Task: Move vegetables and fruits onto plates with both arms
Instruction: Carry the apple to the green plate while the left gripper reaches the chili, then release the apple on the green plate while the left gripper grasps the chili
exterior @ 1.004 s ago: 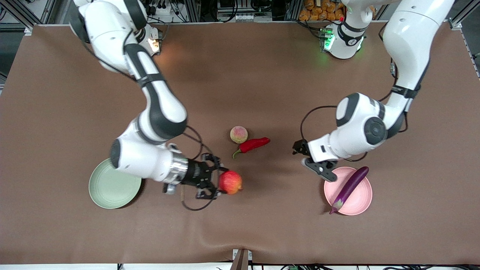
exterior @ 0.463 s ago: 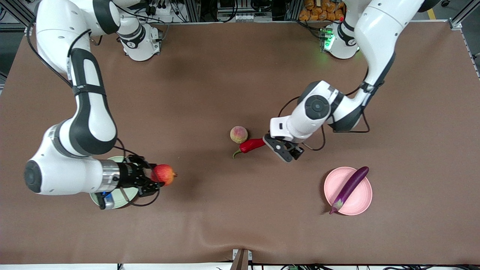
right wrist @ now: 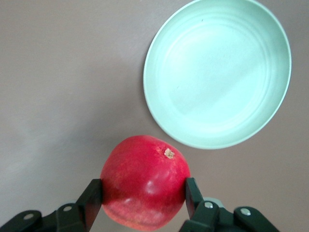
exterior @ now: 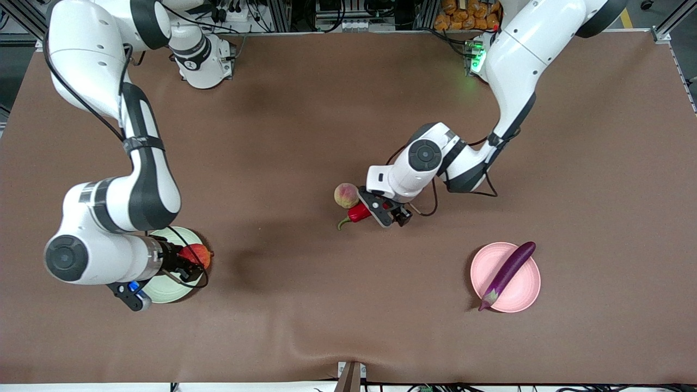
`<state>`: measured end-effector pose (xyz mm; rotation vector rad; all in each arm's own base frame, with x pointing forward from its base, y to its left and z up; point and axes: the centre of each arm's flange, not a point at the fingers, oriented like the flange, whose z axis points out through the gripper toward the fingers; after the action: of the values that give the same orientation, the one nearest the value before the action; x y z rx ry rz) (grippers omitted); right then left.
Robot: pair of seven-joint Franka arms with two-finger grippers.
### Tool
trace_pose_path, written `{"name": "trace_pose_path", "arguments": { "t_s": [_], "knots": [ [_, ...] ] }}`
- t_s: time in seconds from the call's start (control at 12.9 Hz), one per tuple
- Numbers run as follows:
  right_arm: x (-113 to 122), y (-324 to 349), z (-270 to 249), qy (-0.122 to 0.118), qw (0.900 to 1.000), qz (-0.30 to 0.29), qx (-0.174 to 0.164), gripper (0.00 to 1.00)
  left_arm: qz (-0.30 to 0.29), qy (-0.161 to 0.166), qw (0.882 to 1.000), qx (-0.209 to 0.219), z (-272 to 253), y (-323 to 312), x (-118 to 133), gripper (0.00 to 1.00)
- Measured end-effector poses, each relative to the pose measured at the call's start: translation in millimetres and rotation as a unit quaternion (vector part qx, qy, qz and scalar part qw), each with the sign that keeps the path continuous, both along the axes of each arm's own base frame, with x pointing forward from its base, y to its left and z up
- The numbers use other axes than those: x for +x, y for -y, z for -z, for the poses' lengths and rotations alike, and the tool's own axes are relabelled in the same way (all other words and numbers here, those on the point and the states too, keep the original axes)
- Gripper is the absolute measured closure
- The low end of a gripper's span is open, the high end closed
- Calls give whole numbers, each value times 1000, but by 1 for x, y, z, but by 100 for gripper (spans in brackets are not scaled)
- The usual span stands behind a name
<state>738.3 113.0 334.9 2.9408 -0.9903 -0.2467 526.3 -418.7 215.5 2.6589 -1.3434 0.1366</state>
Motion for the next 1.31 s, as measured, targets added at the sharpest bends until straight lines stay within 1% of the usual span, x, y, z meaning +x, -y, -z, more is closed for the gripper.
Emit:
{"name": "trace_pose_path", "arguments": {
  "t_s": [0.15, 0.31, 0.39, 0.46, 0.62, 0.69, 0.77, 0.85, 0.93, 1.0, 1.08, 1.16, 1.31],
  "knots": [
    [-3, 6, 22, -4, 1000, -26, -8, 26, 7, 1, 1000, 3, 2, 11, -9, 0],
    [-4, 16, 36, 0, 999, -43, -8, 26, 20, 9, 1000, 12, 6, 14, -13, 0],
    [-5, 21, 40, 8, 999, -52, -7, 26, 27, 11, 999, 17, 11, 14, -14, 0],
    [-7, 27, 46, 22, 998, -64, -5, 26, 33, 12, 999, 20, 17, 15, -16, 2],
    [-14, 47, 62, 53, 994, -90, -2, 26, 37, 12, 999, 18, 29, 16, -18, 3],
    [-18, 61, 71, 63, 992, -106, -1, 26, 39, 11, 999, 16, 33, 18, -19, 11],
    [-21, 74, 78, 68, 990, -122, 0, 26, 40, 11, 999, 15, 34, 20, -20, 24],
    [-23, 86, 81, 68, 988, -139, 2, 26, 41, 12, 999, 15, 34, 22, -21, 37],
    [-24, 97, 82, 67, 986, -155, 4, 26, 41, 13, 999, 14, 33, 22, -20, 46],
    [-25, 105, 81, 68, 984, -166, 5, 19, 36, 14, 999, 14, 32, 22, -18, 58],
    [-25, 107, 79, 67, 983, -170, 6, 8, 28, 16, 999, 13, 30, 21, -15, 70],
    [-27, 105, 75, 62, 983, -173, 9, 0, 21, 20, 1000, 12, 24, 19, -8, 73],
    [-32, 89, 60, 49, 984, -170, 24, 0, -1, 26, 999, 29, -8, -1, 15, 73]
  ]
}}
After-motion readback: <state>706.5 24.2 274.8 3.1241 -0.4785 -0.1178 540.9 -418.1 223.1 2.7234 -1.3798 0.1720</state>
